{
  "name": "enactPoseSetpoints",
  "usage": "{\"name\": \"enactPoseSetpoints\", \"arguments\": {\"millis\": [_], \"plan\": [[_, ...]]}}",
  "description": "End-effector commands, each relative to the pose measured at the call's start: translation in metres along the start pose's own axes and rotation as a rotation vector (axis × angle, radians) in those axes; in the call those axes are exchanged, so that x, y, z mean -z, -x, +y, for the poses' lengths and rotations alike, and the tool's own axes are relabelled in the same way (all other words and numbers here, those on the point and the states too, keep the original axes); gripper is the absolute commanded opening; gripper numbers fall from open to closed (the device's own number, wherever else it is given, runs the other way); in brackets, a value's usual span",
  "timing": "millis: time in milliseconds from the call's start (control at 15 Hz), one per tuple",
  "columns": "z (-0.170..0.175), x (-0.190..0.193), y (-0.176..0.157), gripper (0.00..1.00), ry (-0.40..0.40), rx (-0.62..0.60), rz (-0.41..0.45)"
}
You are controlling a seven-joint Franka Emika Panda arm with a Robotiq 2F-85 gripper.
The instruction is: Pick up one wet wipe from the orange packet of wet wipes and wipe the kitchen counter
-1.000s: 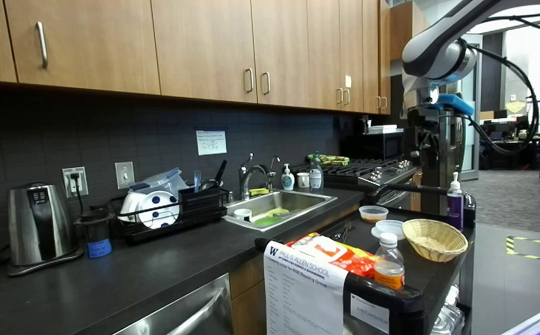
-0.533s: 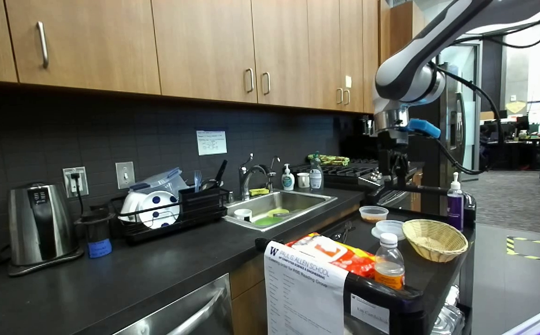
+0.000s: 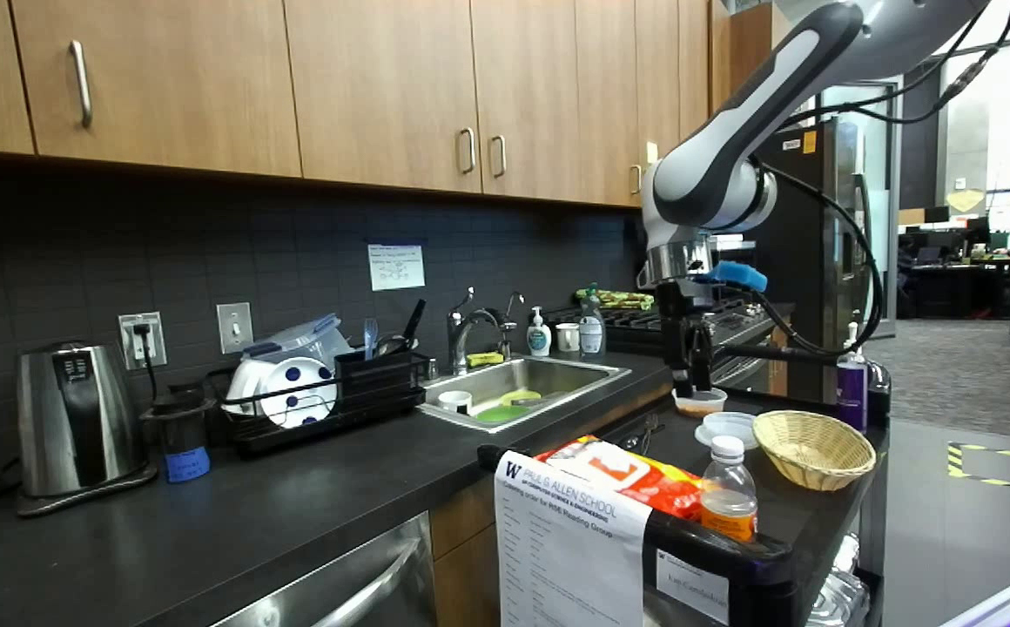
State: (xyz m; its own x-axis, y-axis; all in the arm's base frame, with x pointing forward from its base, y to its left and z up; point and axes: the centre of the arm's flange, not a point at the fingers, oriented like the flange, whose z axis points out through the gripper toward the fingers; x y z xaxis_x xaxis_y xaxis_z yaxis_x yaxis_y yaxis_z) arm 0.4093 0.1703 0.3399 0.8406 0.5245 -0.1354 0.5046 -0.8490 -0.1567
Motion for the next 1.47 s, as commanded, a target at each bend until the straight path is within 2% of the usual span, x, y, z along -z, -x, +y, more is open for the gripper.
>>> {"name": "enactPoseSetpoints", "arguments": {"millis": [0, 533, 1067, 1133, 1200, 1400], "plan": [[-0.003, -0.008, -0.043, 1.00, -0.006, 0.018, 0.007], [-0.008, -0.026, -0.113, 1.00, -0.016, 0.020, 0.055], [-0.016, -0.069, -0.150, 1.00, 0.017, 0.032, 0.019], [-0.014, -0.073, -0.152, 0.75, 0.023, 0.033, 0.012], [-0.013, -0.077, -0.152, 0.74, 0.029, 0.036, 0.004], [-0.011, -0.084, -0.154, 0.53, 0.037, 0.039, -0.009]]}}
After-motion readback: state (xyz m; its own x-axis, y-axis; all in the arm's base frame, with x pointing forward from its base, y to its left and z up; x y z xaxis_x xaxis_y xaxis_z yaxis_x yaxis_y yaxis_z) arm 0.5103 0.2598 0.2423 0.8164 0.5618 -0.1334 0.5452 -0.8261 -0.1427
